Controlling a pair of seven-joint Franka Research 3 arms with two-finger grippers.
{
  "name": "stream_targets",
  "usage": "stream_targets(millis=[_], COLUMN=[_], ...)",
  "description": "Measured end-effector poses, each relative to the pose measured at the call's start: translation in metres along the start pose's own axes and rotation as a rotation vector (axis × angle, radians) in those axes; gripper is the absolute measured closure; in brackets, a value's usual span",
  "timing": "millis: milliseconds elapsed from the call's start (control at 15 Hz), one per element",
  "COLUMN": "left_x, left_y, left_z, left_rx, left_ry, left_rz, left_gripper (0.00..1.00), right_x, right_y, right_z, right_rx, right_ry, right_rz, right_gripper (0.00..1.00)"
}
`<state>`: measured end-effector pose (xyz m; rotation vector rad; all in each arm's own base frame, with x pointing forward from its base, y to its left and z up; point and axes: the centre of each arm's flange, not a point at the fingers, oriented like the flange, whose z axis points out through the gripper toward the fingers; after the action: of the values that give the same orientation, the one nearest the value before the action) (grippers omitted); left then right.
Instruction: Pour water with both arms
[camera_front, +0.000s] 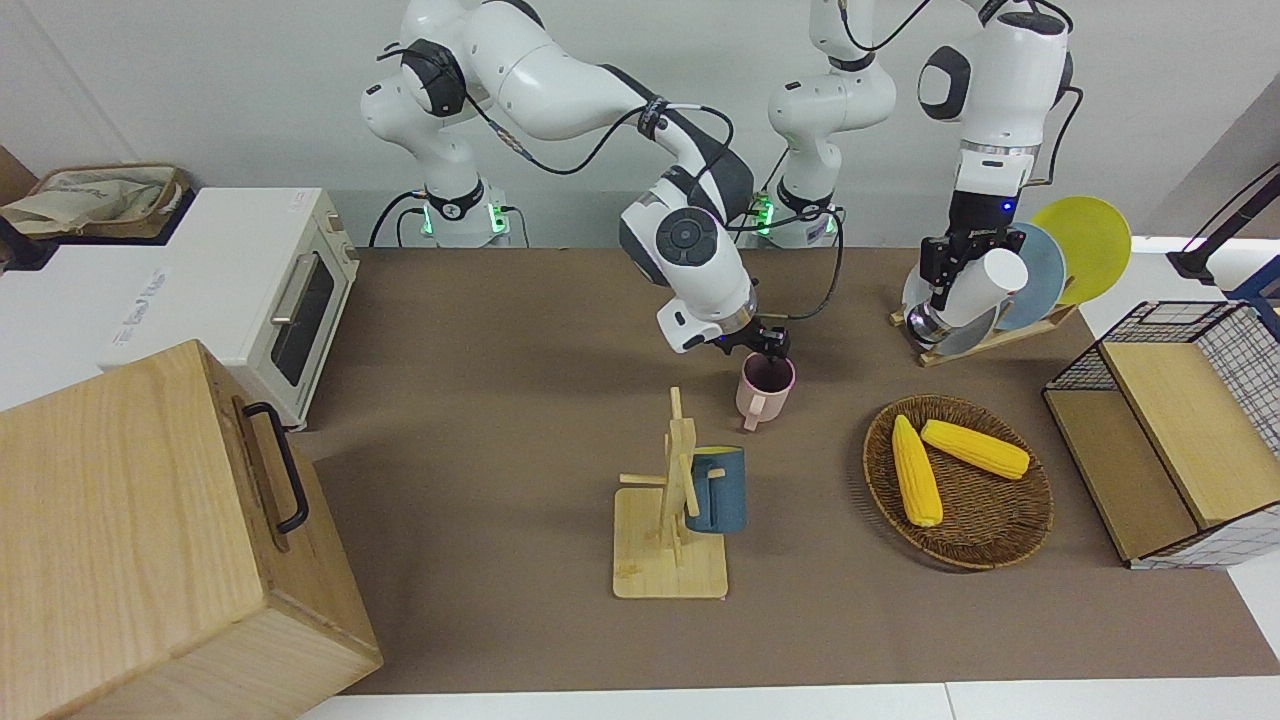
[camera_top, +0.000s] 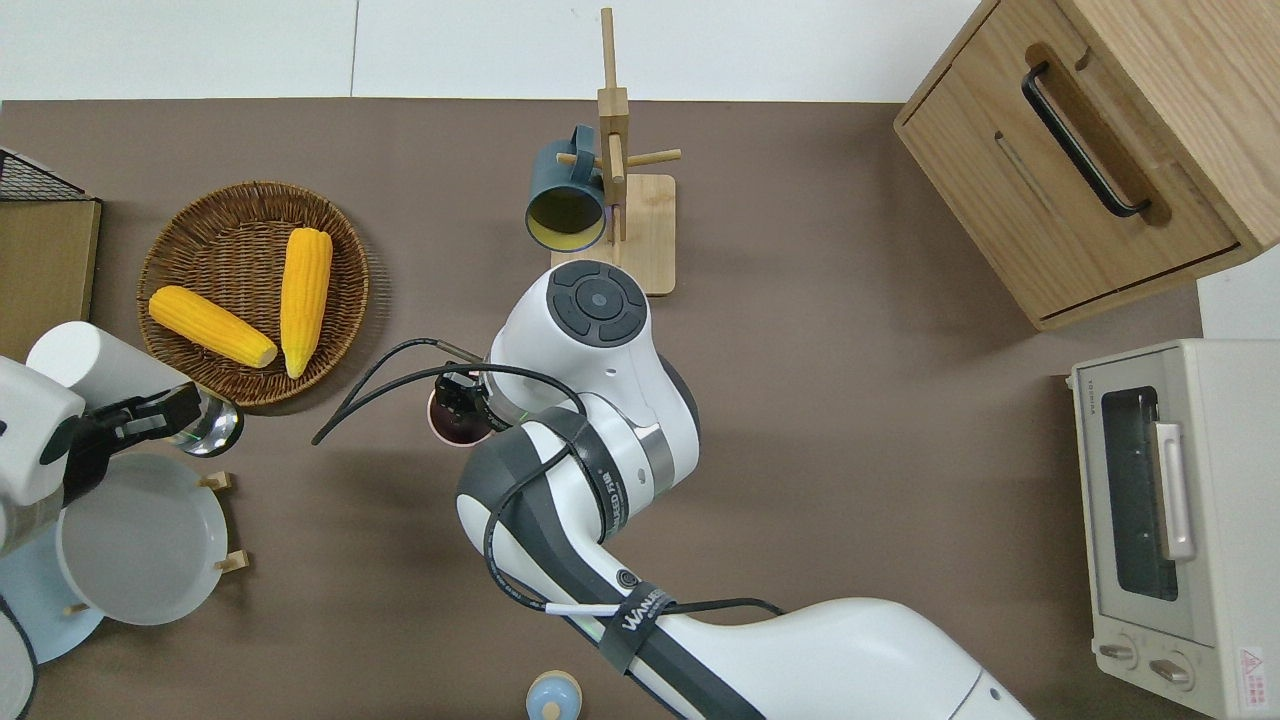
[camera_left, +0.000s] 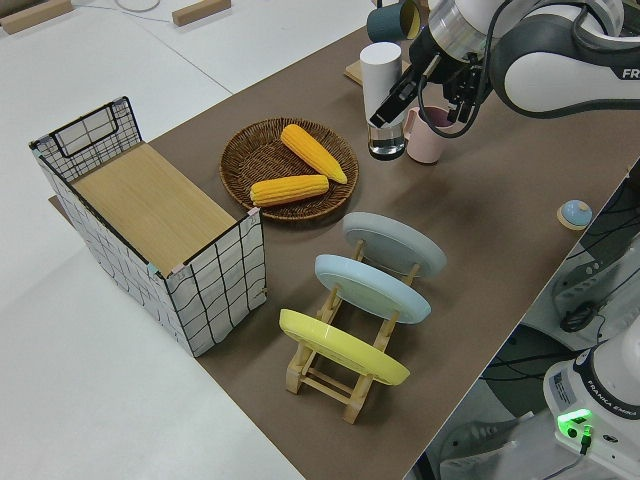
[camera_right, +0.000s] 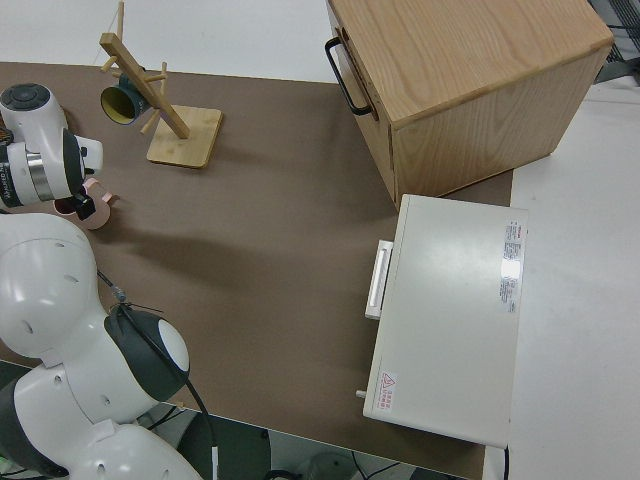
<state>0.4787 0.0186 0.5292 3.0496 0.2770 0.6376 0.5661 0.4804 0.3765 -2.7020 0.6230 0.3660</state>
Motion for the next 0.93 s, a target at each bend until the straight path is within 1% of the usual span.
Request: stream_targets(millis=[133,267,333,400,467,600,733,800,867,933], left_x=[-0.001,-0.003,-0.006,-0.008,-0.011,-0.020,-0.029,-0.033,-0.038,-0.044], left_y=[0.002,0.007,0.017,0.022,0.031,0.053,0.071,0.079,0.088,0.098], left_z=[0.001,0.003,0.005,0.006,0.008,0.013,0.018,0.020,0.021,0.022], left_rx=[0.000,0.000,-0.001,-0.001,-0.002,-0.003,-0.007,-0.014,-0.021,-0.032], left_ry=[-0.002,-0.008,-0.012,-0.014,-0.019,-0.033,-0.048,-0.055,-0.061,-0.069], left_rz=[0.003,0.014,0.022,0.022,0.025,0.038,0.054,0.060,0.067,0.073], left_gripper=[0.37,0.37,0.37,0.37,0.37,0.37,0.37,0.37,0.37,0.37], right_x=[0.002,0.001,-0.002,-0.003,-0.003,-0.001,0.008,0.013,0.022,0.034], right_y=[0.001,0.000,-0.001,0.000,0.002,0.014,0.033,0.046,0.064,0.088], right_z=[-0.001,-0.013,-0.030,-0.039,-0.055,-0.094,-0.138,-0.161,-0.190,-0.220], right_rx=[-0.018,-0.027,-0.025,-0.028,-0.040,-0.077,-0.108,-0.121,-0.138,-0.164], right_ry=[0.024,0.041,0.051,0.057,0.066,0.098,0.120,0.123,0.129,0.146], right_rz=[-0.019,-0.032,-0.039,-0.041,-0.045,-0.051,-0.077,-0.099,-0.124,-0.150], right_gripper=[0.02,0.01,0.01,0.01,0.01,0.01,0.01,0.01,0.01,0.01])
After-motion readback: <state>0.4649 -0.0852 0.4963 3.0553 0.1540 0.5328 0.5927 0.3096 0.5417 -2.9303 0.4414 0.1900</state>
